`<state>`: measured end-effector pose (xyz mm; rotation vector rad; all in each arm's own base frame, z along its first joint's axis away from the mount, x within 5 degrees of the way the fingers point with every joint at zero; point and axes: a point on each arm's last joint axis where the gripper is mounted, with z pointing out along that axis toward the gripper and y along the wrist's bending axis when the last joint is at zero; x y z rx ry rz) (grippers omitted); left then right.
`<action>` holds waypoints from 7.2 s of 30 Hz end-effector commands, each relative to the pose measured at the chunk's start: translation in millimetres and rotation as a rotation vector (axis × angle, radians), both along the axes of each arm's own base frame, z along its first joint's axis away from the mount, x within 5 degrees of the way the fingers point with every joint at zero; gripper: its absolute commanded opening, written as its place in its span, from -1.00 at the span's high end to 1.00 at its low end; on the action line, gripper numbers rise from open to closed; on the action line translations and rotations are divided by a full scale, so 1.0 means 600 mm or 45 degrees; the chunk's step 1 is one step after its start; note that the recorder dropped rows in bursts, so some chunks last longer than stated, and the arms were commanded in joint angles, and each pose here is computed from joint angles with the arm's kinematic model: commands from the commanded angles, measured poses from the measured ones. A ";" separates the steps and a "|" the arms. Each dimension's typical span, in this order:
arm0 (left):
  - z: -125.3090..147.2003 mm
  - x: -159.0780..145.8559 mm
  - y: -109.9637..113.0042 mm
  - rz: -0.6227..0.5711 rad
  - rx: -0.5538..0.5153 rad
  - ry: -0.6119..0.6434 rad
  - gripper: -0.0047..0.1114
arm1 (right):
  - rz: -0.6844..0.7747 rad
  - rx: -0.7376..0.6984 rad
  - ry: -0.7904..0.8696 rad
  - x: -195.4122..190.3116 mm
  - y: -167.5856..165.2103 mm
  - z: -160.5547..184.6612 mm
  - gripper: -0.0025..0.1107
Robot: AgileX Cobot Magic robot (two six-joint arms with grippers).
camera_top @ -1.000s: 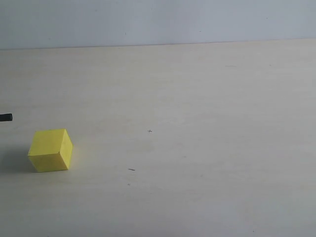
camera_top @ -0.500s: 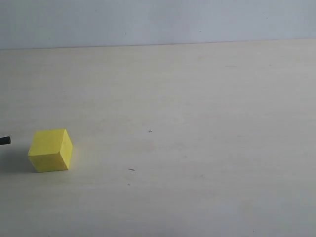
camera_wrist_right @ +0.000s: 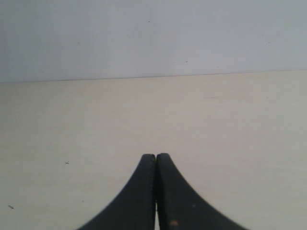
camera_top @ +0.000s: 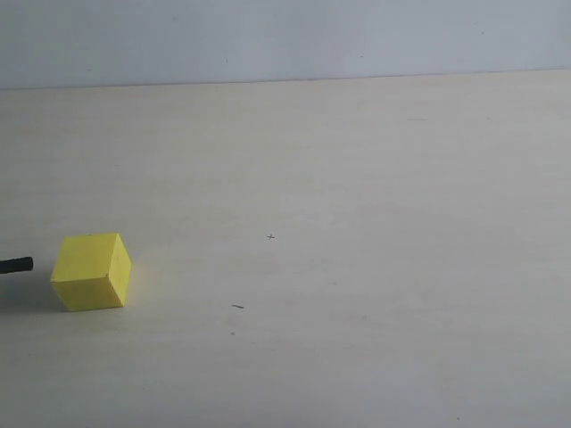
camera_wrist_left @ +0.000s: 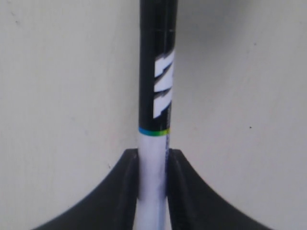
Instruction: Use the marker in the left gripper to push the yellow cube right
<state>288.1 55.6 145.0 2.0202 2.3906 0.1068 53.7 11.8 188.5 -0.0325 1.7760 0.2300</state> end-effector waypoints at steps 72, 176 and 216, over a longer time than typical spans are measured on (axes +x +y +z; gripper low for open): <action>0.017 -0.023 -0.197 -0.370 -0.106 -0.039 0.92 | 0.001 -0.005 -0.010 0.000 0.000 -0.001 0.96; 0.039 0.020 -0.347 -0.263 -0.375 -0.260 0.92 | 0.001 -0.005 -0.010 0.000 0.000 -0.001 0.96; -0.021 -0.005 -0.381 -0.399 -0.187 -0.092 0.92 | 0.001 -0.005 -0.010 0.000 0.000 -0.001 0.96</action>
